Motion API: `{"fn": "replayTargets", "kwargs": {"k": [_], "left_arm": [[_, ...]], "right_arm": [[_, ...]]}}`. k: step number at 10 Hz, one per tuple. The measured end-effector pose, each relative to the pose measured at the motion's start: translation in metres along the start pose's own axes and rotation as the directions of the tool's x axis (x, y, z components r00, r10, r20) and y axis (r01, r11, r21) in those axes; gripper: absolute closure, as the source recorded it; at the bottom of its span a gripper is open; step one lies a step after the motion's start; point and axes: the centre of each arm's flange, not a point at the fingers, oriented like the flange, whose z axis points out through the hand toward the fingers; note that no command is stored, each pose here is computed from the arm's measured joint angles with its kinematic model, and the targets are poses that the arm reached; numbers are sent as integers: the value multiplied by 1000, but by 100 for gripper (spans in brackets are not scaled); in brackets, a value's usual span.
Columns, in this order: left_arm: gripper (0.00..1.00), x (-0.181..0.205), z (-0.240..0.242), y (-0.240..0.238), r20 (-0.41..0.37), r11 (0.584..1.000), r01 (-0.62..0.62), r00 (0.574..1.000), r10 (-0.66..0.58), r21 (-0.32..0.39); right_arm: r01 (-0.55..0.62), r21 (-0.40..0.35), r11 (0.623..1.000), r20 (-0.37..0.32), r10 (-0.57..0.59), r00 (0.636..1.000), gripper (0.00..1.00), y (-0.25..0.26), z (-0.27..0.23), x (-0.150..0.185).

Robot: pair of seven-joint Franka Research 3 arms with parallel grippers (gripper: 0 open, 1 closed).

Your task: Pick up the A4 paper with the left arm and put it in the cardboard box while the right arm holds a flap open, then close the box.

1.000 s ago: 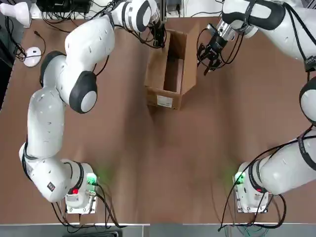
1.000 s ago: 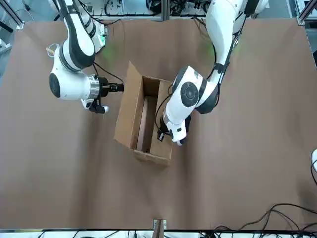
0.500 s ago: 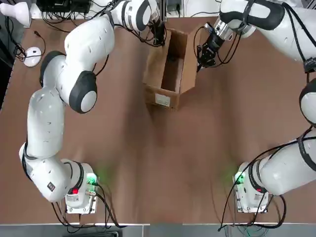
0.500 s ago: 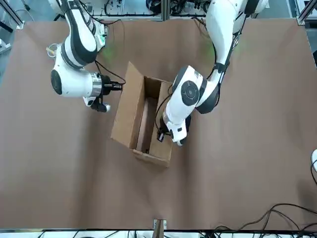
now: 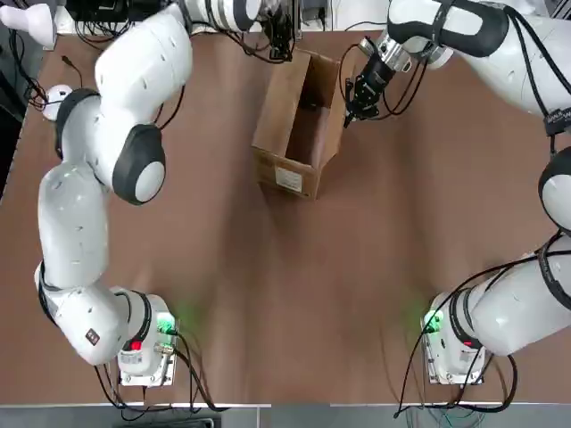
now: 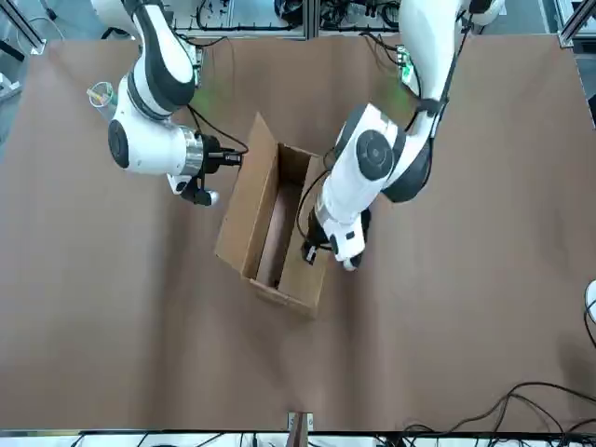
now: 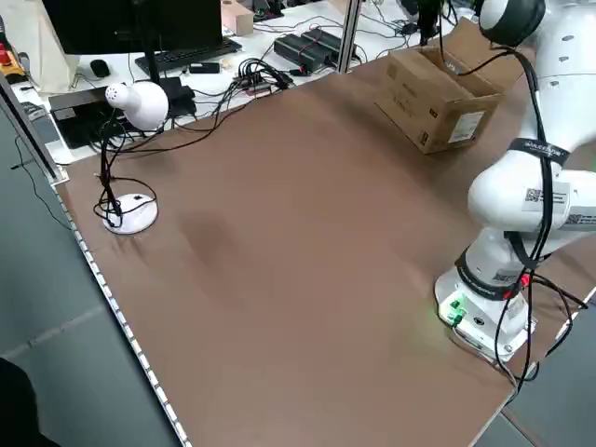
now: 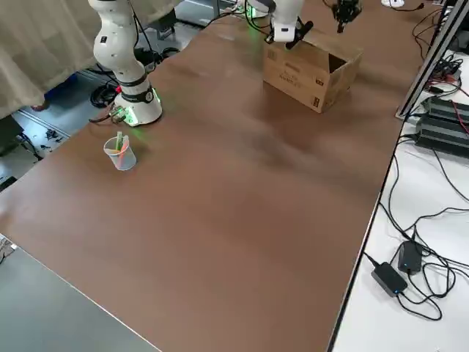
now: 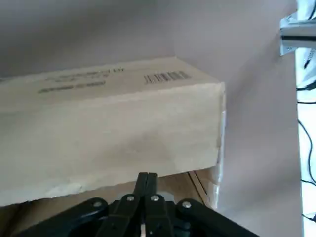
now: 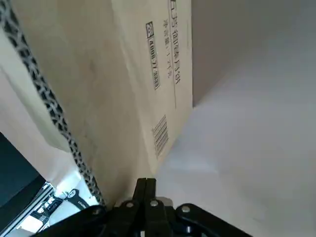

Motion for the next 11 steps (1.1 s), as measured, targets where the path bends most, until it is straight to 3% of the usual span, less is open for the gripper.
{"fn": "replayTargets", "kwargs": {"k": [1,2,6,8,10,11], "left_arm": [[95,9,-20,0,-37,1000,-9,999,9,0],[87,29,-36,1,-70,1000,-18,997,19,16],[32,168,-114,-8,-113,983,-139,982,152,120],[3,242,-156,-25,-126,951,-254,952,277,175],[0,301,-190,-45,-98,892,-400,899,427,213],[0,321,-207,-54,-81,840,-492,850,520,229]], "right_arm": [[-2,-1,1000,-2,2,1000,99,-6,2,-3],[-8,-2,1000,-7,8,1000,99,-12,5,-7],[-63,8,998,-80,64,995,99,-45,36,-19],[-99,22,995,-124,101,987,99,-58,55,-22],[-117,31,993,-155,121,981,99,-63,70,-20],[-118,32,992,-169,122,978,99,-63,77,-16]]}}
